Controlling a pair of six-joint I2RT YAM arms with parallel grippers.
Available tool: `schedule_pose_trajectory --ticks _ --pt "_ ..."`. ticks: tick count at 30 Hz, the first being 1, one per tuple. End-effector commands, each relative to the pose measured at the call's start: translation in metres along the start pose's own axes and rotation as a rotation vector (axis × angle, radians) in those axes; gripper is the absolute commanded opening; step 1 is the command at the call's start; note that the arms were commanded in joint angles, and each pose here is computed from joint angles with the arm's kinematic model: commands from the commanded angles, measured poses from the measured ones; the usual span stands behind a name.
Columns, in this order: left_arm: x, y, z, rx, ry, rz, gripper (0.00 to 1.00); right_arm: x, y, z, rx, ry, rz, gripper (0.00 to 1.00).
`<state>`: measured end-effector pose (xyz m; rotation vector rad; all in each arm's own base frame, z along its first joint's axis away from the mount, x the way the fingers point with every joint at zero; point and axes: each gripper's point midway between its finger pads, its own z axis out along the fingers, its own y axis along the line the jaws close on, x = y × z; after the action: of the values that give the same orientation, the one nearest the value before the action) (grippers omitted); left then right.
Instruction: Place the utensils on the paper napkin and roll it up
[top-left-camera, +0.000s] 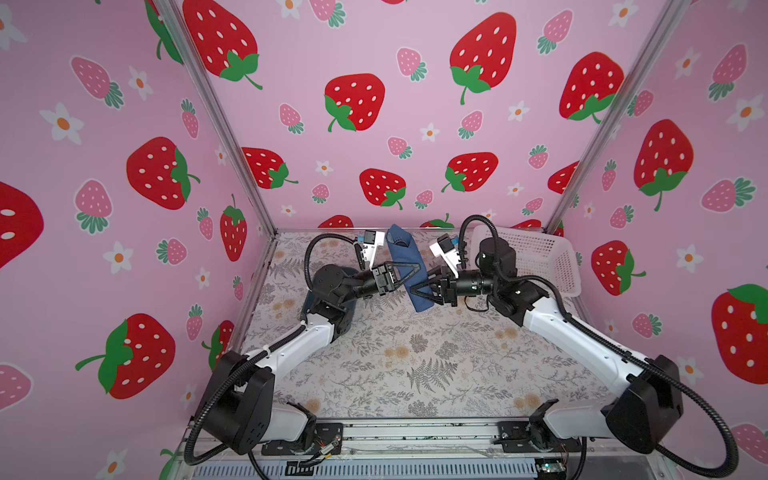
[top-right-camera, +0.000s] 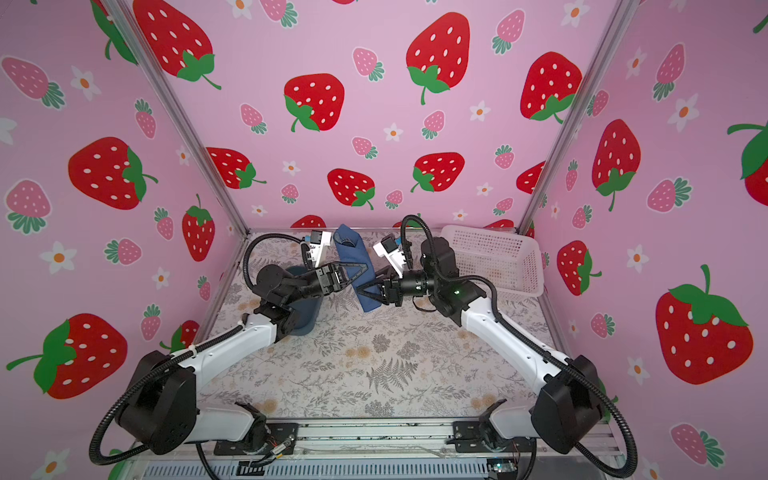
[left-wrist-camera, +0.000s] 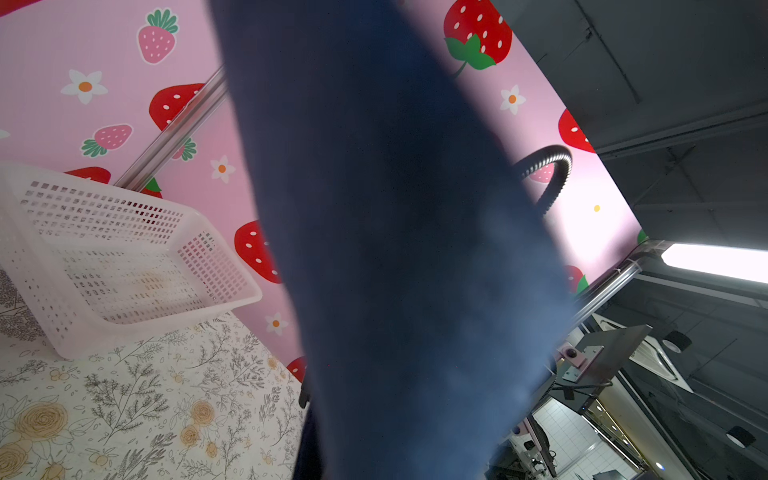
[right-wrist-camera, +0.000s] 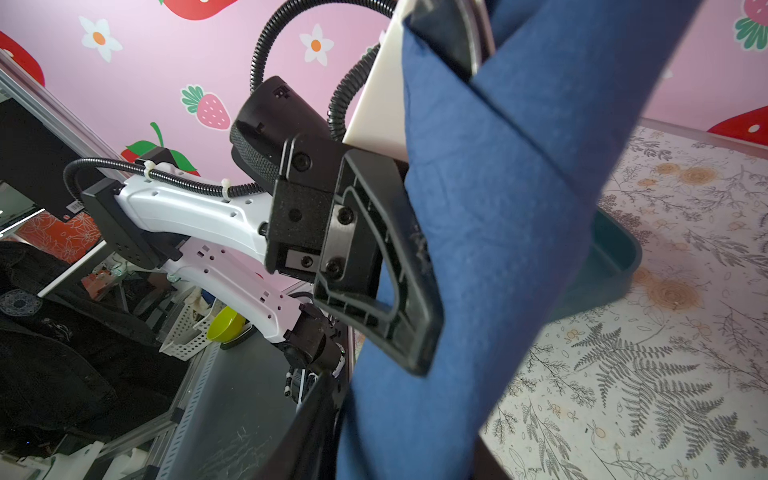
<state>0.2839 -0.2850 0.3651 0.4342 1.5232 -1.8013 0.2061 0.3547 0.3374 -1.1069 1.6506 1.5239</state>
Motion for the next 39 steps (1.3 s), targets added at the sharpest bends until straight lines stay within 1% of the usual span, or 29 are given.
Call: schedule_pose_trajectory --ticks 1,5,16,20,27,29,31,32,34,36,39 --pt "-0.015 -0.031 0.005 0.082 -0.016 0.099 0.00 -0.014 0.010 0.000 -0.056 -0.019 -0.027 0.35" --pt "-0.013 -0.029 0.005 0.078 -0.010 0.099 0.00 -0.015 0.011 0.001 -0.069 -0.022 -0.012 0.32" --pt "-0.007 -0.023 0.004 0.054 0.006 0.094 0.00 -0.021 0.006 -0.003 -0.011 -0.055 -0.011 0.21" --pt "-0.005 -0.019 0.003 0.042 0.007 0.090 0.00 -0.024 0.010 -0.005 -0.018 -0.068 -0.019 0.20" --pt "-0.004 -0.013 0.005 0.032 0.010 0.078 0.00 -0.025 0.013 -0.006 -0.025 -0.082 -0.030 0.12" --pt "-0.005 -0.012 0.005 0.026 0.007 0.077 0.04 -0.025 0.013 -0.007 -0.025 -0.087 -0.034 0.11" --pt "-0.004 -0.009 0.005 0.018 0.010 0.071 0.04 -0.024 0.013 -0.007 -0.024 -0.087 -0.034 0.10" --pt "-0.003 -0.008 0.005 0.010 0.012 0.068 0.12 -0.024 0.014 -0.007 -0.025 -0.089 -0.037 0.10" --pt "-0.002 -0.004 0.004 -0.005 0.010 0.063 0.16 -0.025 0.013 -0.008 -0.020 -0.092 -0.041 0.10" --pt "0.000 0.001 0.003 -0.023 0.012 0.051 0.26 -0.025 0.012 -0.008 -0.014 -0.095 -0.046 0.10" --pt "0.005 0.007 0.002 -0.043 0.024 0.033 0.39 -0.026 0.013 -0.008 -0.014 -0.098 -0.051 0.09"
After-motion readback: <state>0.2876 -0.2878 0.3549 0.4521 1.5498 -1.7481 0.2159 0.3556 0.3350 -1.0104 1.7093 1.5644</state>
